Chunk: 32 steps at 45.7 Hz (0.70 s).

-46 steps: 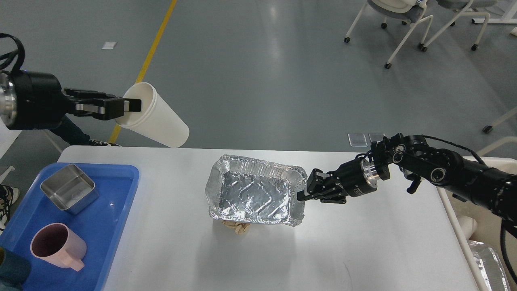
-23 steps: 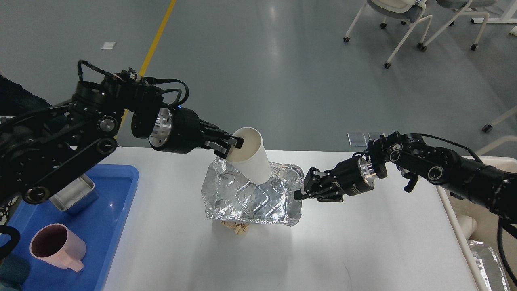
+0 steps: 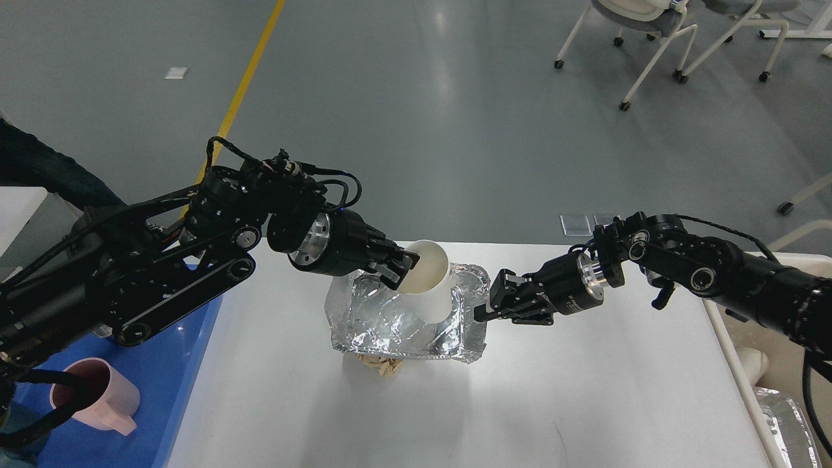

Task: Tidy desktop
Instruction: 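Lift the paper cup with the left gripper and tip it over the foil tray, then release the paper cup into the foil tray and withdraw the left gripper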

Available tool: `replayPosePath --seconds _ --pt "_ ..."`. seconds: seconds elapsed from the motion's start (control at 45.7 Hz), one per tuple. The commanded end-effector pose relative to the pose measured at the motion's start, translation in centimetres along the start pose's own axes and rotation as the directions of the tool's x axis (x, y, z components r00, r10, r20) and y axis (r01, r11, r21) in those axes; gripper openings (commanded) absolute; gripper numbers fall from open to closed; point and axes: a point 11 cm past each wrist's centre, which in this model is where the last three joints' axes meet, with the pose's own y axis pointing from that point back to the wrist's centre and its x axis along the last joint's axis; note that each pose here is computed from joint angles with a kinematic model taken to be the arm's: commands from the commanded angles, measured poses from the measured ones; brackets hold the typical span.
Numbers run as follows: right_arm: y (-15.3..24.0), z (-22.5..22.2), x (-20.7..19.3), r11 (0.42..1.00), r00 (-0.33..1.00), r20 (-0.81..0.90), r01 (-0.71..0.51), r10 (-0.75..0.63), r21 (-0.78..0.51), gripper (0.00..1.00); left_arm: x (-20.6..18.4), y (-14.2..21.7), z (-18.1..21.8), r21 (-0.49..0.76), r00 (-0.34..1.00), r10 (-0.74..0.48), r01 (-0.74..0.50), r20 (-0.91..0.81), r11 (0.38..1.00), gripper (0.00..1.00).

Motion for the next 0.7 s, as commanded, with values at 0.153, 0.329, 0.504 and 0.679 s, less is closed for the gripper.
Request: replayPosePath --seconds 0.153,0.329,0.504,0.679 --pt "0.0 0.1 -0.1 1.000 1.000 0.003 0.002 -0.002 0.000 0.00 -0.6 -2.0 1.0 -0.025 1.000 0.002 -0.003 -0.012 1.000 0.48" --pt "0.1 0.3 -0.1 1.000 1.000 0.007 -0.001 0.001 -0.002 0.00 -0.7 -2.5 1.6 -0.043 1.000 0.011 -0.012 -0.021 0.999 0.78" --pt "0.1 0.3 0.0 1.000 1.000 0.007 -0.003 0.003 -0.003 0.00 -0.5 -2.6 1.8 -0.049 1.000 0.017 -0.018 -0.021 0.999 0.80" --pt "0.1 0.6 0.0 1.000 1.000 0.011 -0.005 0.005 -0.006 0.00 0.9 -0.9 0.6 -0.046 0.996 0.070 -0.073 -0.056 0.996 0.85"
